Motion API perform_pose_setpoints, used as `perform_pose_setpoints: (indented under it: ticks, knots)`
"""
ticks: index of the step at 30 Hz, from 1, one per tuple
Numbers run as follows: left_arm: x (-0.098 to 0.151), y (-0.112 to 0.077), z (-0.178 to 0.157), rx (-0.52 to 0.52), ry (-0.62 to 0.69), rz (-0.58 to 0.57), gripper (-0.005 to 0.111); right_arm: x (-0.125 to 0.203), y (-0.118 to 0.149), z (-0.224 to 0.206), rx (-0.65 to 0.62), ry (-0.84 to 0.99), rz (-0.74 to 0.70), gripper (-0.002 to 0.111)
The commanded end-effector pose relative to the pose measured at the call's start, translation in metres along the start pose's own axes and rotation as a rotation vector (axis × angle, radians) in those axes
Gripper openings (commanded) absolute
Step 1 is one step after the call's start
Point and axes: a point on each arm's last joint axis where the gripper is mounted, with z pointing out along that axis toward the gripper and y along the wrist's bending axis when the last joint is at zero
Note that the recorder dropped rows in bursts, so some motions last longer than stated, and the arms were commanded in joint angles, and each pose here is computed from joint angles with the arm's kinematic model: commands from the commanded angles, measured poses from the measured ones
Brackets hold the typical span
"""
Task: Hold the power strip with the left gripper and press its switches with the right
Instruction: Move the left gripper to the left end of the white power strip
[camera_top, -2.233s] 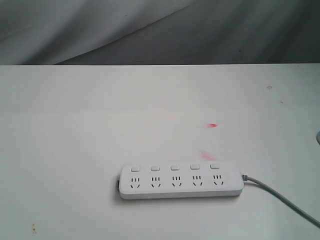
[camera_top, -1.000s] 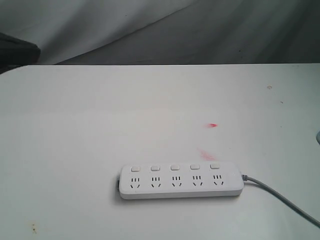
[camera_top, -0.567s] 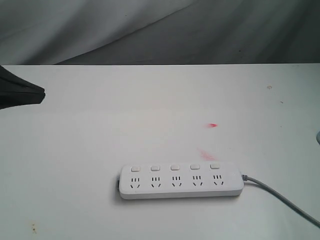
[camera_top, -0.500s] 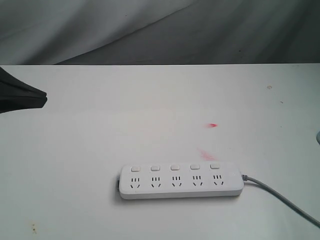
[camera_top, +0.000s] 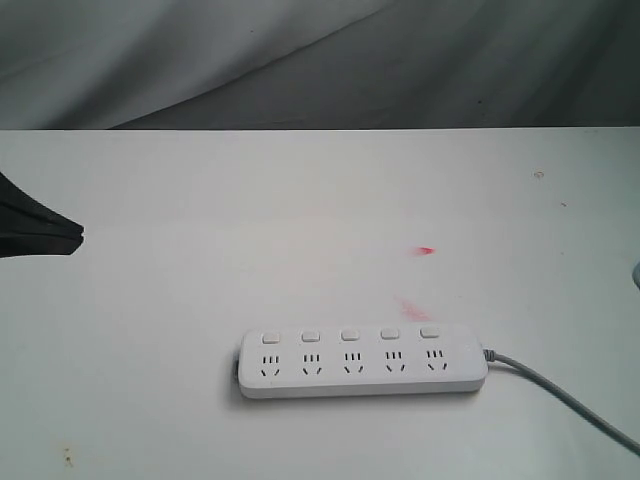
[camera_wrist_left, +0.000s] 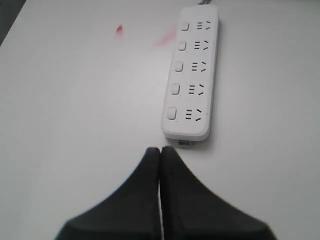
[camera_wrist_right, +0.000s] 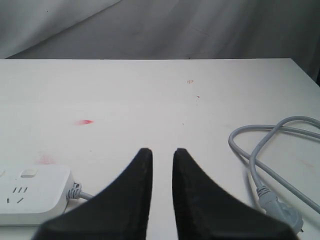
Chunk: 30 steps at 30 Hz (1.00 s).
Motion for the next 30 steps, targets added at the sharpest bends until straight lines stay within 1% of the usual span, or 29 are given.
perform_pose_setpoints:
  ticks: [1, 9, 14, 16, 18, 21, 22, 23, 24, 26, 30]
  knots:
    - [-0.0004, 0.0004, -0.0006, 0.006, -0.003, 0.0, 0.001, 0.0009, -0.0004, 0.0, 0.007, -0.004, 0.0, 0.014]
    - [-0.0041, 0.0015, -0.0007, -0.007, -0.044, -0.016, 0.001, 0.0009, -0.0004, 0.0, 0.007, -0.004, 0.0, 0.014]
    - [-0.0037, 0.0014, -0.0007, -0.006, -0.039, 0.02, 0.001, 0.0009, -0.0004, 0.0, 0.007, -0.004, 0.0, 0.014]
    - [-0.0028, 0.0011, -0.0007, -0.003, -0.03, 0.038, 0.005, 0.0009, -0.0004, 0.0, 0.007, -0.004, 0.0, 0.014]
    - [-0.0021, 0.0009, -0.0006, -0.001, -0.022, 0.043, 0.012, 0.0009, -0.0004, 0.0, 0.007, -0.004, 0.0, 0.014]
    - [-0.0022, 0.0009, -0.0006, -0.001, -0.023, 0.043, 0.027, 0.0009, -0.0004, 0.0, 0.007, -0.004, 0.0, 0.014]
    - [-0.0022, 0.0009, -0.0006, -0.001, -0.023, 0.045, 0.042, 0.0009, -0.0004, 0.0, 0.007, -0.004, 0.0, 0.014]
    - [-0.0022, 0.0009, -0.0006, -0.001, -0.022, 0.05, 0.049, 0.0009, -0.0004, 0.0, 0.007, -0.004, 0.0, 0.014]
    - [-0.0022, 0.0009, -0.0006, -0.001, -0.022, 0.055, 0.063, 0.0009, -0.0004, 0.0, 0.007, -0.004, 0.0, 0.014]
    - [-0.0007, 0.0005, -0.0006, 0.004, -0.007, 0.073, 0.073, 0.0009, -0.0004, 0.0, 0.007, -0.004, 0.0, 0.014]
    - [0.0029, 0.0, 0.0, 0.018, 0.026, 0.091, 0.074, 0.0009, -0.0004, 0.0, 0.007, -0.004, 0.0, 0.014]
